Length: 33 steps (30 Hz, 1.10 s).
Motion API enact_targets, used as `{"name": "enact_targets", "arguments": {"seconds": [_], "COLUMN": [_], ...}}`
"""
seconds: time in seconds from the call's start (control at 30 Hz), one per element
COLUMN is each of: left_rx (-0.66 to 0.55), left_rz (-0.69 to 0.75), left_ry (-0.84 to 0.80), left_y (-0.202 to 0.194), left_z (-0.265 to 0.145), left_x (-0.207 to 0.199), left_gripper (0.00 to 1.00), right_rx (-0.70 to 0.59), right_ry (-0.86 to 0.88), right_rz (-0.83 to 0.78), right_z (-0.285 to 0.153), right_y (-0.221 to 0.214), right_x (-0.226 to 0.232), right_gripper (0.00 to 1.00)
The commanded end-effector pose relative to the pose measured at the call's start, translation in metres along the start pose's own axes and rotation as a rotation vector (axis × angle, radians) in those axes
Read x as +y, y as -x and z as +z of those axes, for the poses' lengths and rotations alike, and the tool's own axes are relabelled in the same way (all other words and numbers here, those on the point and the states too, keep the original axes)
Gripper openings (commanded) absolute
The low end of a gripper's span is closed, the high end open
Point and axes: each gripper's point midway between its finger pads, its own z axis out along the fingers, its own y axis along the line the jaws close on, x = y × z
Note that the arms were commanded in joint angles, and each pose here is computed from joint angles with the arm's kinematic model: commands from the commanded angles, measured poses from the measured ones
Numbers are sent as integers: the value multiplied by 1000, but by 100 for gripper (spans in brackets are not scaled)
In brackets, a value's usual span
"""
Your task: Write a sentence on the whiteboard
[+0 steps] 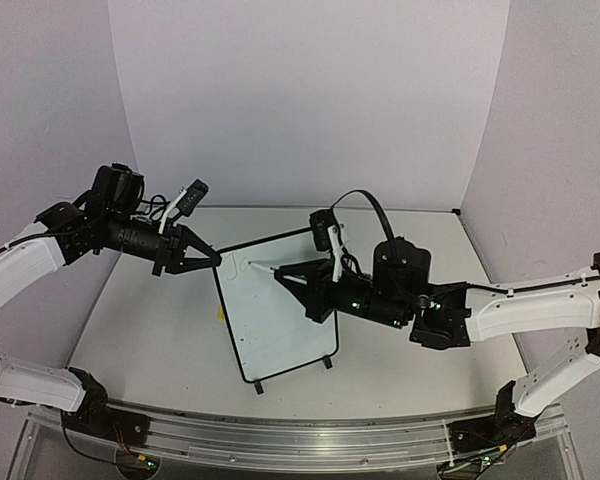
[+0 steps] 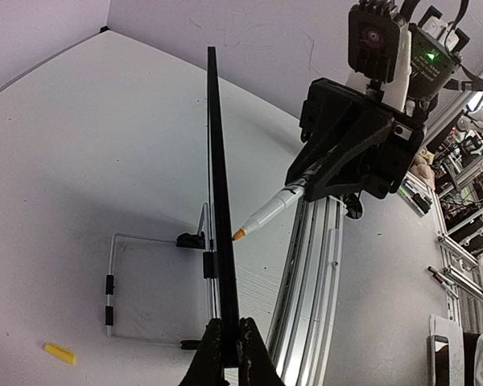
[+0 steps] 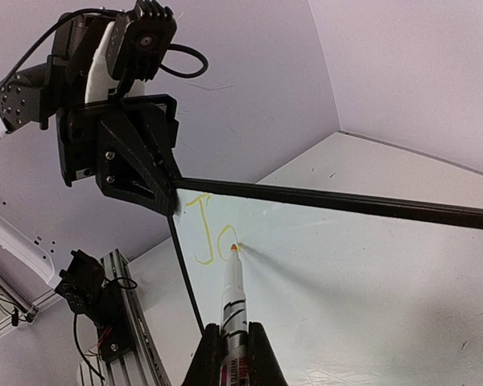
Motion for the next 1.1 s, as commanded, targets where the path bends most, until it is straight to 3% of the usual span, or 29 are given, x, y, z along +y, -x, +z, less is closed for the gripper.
{"name": "enact_targets", "arguments": {"seconds": [0.0, 1.07], "left_rx": [-28, -25], "left_rz": [34, 32], "left_ry": [-33, -33], "left_y": [7, 6], "left_z": [-3, -3], "left_x": [-11, -10], "left_gripper": [0, 0], "right_rx": [-81, -84], "right_ry": [63, -73], "right_rz": [1, -6], "right_z": [-15, 1], "right_y": [30, 22], "right_x": [16, -9], "right_gripper": [0, 0]}}
